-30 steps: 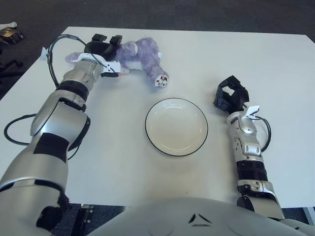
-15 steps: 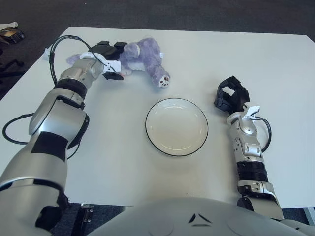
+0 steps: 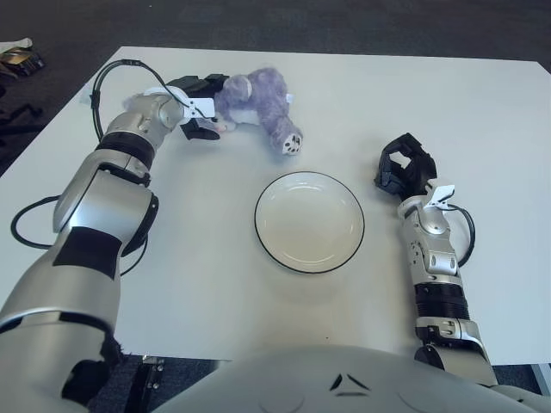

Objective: Put the doll into the plate.

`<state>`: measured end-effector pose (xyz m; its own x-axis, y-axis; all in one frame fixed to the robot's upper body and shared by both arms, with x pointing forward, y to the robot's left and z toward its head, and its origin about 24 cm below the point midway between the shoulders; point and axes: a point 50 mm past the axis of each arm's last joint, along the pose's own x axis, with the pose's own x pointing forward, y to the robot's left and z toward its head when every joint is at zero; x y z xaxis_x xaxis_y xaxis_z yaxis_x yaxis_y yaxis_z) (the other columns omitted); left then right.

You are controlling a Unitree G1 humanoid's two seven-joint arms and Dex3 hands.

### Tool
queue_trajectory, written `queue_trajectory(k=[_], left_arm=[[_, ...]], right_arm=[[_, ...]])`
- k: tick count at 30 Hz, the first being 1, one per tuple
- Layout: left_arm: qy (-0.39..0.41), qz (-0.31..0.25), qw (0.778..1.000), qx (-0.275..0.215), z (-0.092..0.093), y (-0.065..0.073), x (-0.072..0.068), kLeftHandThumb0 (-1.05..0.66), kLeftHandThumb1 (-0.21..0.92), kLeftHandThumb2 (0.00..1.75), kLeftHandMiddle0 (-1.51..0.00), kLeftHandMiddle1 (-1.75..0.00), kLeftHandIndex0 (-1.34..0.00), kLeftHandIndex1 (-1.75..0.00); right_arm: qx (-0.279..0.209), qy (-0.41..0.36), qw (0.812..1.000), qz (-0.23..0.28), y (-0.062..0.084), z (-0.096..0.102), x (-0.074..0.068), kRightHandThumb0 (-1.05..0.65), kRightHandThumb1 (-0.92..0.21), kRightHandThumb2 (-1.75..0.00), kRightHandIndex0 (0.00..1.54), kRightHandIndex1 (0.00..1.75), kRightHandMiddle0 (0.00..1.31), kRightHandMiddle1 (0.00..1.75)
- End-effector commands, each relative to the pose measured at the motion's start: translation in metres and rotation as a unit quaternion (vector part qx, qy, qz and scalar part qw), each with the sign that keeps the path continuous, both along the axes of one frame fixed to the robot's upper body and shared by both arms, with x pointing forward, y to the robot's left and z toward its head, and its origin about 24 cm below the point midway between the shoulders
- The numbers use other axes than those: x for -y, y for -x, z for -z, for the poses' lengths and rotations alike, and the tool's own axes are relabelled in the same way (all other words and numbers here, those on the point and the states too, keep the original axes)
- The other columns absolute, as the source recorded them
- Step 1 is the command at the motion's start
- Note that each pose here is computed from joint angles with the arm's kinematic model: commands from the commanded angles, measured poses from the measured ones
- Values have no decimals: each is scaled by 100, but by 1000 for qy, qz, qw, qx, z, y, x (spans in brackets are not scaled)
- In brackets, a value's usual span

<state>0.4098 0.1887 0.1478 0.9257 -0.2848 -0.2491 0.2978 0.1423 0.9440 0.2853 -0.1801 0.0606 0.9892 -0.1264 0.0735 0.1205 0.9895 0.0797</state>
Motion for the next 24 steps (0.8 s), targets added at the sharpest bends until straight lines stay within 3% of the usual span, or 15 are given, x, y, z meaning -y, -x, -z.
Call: queue_trajectory(k=[1,9,11,13,14,15,17,21,23,24], left_arm=[[19,3,1000,-14,-2,-2,9,-24,8,117,-19,-37,0,-24],[13,-29,999,33,7,-3,14,-46,22,102,-24,-45,0,-41],[7,-32,998,46,8,-3,14,-60,35,88,-24,-65,0,-47],[-3,-35,997,63,11,-3,16,-66,42,81,-22,-81,0,-49],[-9,-37,997,72,12,-3,17,-72,46,76,-31,-114,0,-54],[-16,-39,996,79,14,-3,18,-76,50,70,-39,-136,0,-58],[-23,-40,995,86,15,-3,18,-81,53,64,-49,-155,0,-63],[-35,-43,994,94,18,-2,20,-87,57,58,-63,-170,0,-70],[-39,-49,993,103,19,-2,21,-86,56,56,-60,-173,0,-69],[-42,-54,991,113,21,-2,21,-85,54,59,-42,-173,0,-66]], right_arm=[[-63,-5,998,4,11,25,1,-43,-47,-113,112,175,49,175],[-66,3,998,0,12,25,0,-43,-48,-112,111,175,49,175],[-66,4,998,0,12,24,-1,-43,-48,-112,111,175,49,175],[-66,6,998,0,12,24,-1,-43,-48,-112,111,175,49,175],[-66,8,998,0,12,24,-1,-43,-48,-112,111,175,49,175],[-66,9,998,0,13,24,-1,-43,-48,-112,112,175,49,175],[-67,10,998,1,12,24,-1,-43,-48,-112,112,175,49,175],[-68,14,998,1,13,24,-2,-43,-48,-112,113,175,49,175],[-67,14,998,1,13,24,-2,-44,-47,-113,113,175,49,175],[-67,14,998,0,13,23,-2,-44,-47,-113,113,175,49,175]])
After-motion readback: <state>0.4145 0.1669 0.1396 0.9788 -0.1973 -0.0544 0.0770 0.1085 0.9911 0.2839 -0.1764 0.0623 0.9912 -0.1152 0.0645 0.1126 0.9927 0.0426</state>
